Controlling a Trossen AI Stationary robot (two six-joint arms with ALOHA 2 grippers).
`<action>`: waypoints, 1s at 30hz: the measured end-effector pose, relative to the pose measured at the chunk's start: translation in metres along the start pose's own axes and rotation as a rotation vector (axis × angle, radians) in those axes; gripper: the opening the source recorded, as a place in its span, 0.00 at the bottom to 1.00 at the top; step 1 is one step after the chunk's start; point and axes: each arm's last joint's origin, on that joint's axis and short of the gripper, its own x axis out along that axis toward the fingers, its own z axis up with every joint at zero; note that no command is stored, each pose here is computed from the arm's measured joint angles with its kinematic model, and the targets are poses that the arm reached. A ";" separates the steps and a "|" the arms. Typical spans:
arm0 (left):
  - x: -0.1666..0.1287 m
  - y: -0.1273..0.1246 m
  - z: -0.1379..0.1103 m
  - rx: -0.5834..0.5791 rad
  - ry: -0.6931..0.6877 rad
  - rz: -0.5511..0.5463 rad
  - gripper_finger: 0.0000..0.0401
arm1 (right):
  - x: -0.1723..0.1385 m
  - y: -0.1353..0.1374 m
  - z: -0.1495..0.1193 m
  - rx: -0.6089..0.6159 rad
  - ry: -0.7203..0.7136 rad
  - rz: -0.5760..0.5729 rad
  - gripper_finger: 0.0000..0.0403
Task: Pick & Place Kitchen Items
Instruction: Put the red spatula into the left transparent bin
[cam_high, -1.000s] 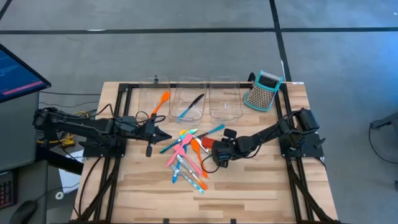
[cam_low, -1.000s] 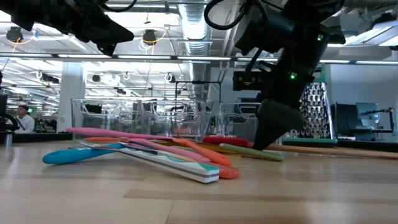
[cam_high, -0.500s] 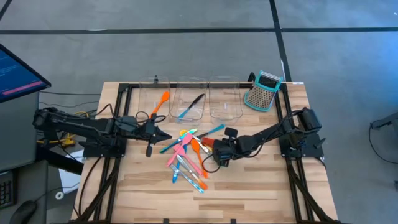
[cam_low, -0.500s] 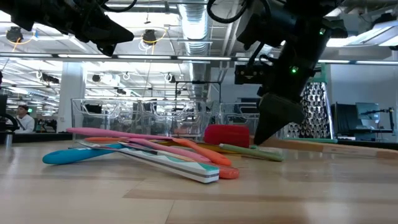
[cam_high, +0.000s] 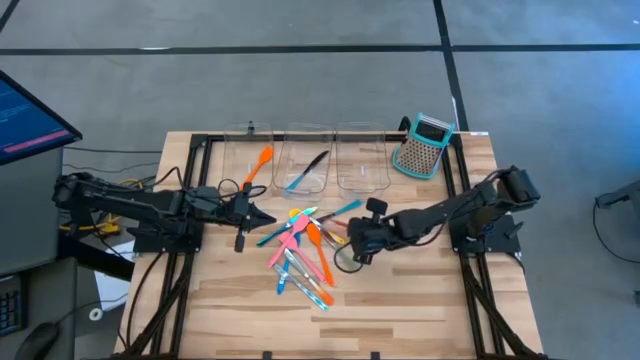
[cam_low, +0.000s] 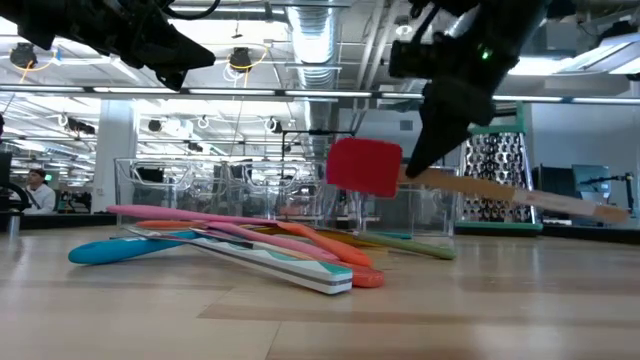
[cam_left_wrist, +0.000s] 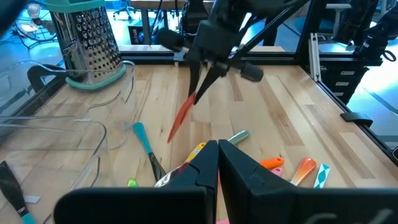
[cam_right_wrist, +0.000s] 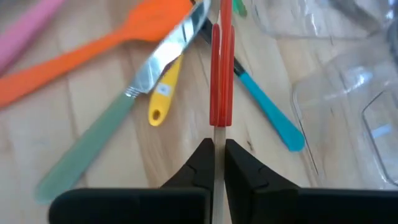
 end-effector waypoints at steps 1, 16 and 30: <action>0.000 0.000 0.000 0.000 0.000 0.000 0.00 | -0.004 -0.001 0.001 -0.006 -0.010 0.003 0.02; 0.000 0.000 0.001 -0.001 -0.007 0.000 0.00 | -0.069 -0.024 0.011 0.006 -0.274 -0.144 0.02; 0.002 0.000 0.007 -0.007 -0.080 -0.001 0.02 | -0.077 -0.023 0.023 -0.117 -0.384 -0.155 0.02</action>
